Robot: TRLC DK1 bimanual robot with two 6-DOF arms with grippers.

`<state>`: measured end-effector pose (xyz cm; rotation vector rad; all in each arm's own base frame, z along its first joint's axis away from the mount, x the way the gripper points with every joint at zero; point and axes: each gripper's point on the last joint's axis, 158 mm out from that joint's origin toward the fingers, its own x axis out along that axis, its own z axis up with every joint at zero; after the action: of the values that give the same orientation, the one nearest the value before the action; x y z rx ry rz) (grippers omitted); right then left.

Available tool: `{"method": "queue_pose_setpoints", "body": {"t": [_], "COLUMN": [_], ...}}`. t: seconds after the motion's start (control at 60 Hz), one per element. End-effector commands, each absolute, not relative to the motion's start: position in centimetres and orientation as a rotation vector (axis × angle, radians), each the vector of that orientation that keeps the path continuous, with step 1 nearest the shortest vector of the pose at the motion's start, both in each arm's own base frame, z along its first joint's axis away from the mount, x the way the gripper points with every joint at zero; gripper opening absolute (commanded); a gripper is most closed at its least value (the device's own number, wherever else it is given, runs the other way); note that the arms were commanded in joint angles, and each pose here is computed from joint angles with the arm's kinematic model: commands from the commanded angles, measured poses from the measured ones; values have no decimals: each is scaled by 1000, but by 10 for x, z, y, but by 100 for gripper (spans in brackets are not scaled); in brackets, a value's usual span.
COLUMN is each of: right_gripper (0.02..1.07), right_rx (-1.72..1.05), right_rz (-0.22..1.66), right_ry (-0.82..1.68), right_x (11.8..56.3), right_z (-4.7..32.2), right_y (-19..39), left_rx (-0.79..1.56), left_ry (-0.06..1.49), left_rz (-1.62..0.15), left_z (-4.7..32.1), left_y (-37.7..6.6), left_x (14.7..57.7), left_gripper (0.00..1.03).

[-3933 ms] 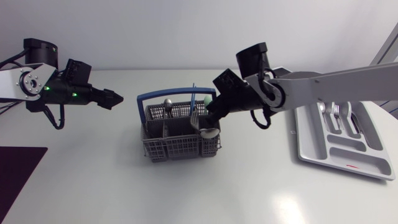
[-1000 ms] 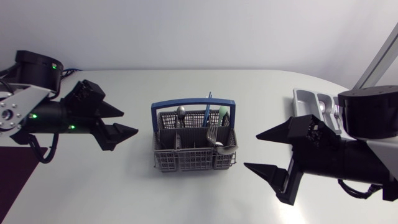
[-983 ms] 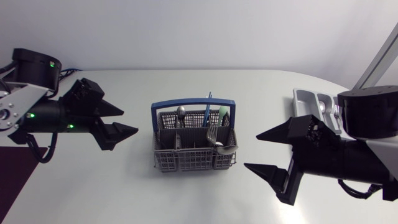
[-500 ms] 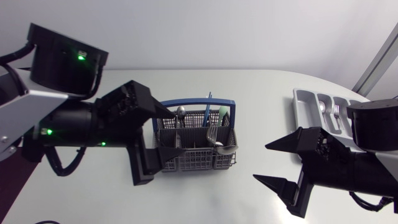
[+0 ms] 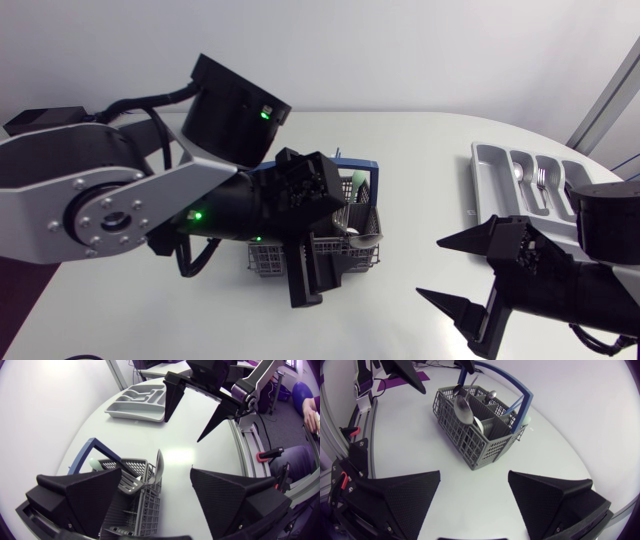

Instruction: Sort the cutlery from the basket into the organizer compartments.

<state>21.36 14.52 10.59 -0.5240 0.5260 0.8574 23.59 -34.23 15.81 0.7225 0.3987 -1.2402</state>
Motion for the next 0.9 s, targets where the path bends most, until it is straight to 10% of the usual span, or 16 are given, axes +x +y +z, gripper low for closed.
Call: {"method": "queue_pose_setpoints", "body": {"t": [0.0,0.383,0.583,0.883], "right_gripper": [100,100,100,100], "right_rx": [-542,-546,-544,-542], "right_rz": [859,853,855,858], "right_ry": [555,553,558,557], "right_x": [208,207,206,206], "right_z": [93,91,89,89], "right_y": [140,136,136,137], "left_rx": [726,746,740,708], "left_ry": [385,443,438,480], "left_rz": [-1252,-1259,-1244,-1226], "left_z": [160,131,130,126], "left_y": [-357,-372,-370,-368], "left_x": [238,250,256,260], "left_gripper": [93,72,40,33]}}
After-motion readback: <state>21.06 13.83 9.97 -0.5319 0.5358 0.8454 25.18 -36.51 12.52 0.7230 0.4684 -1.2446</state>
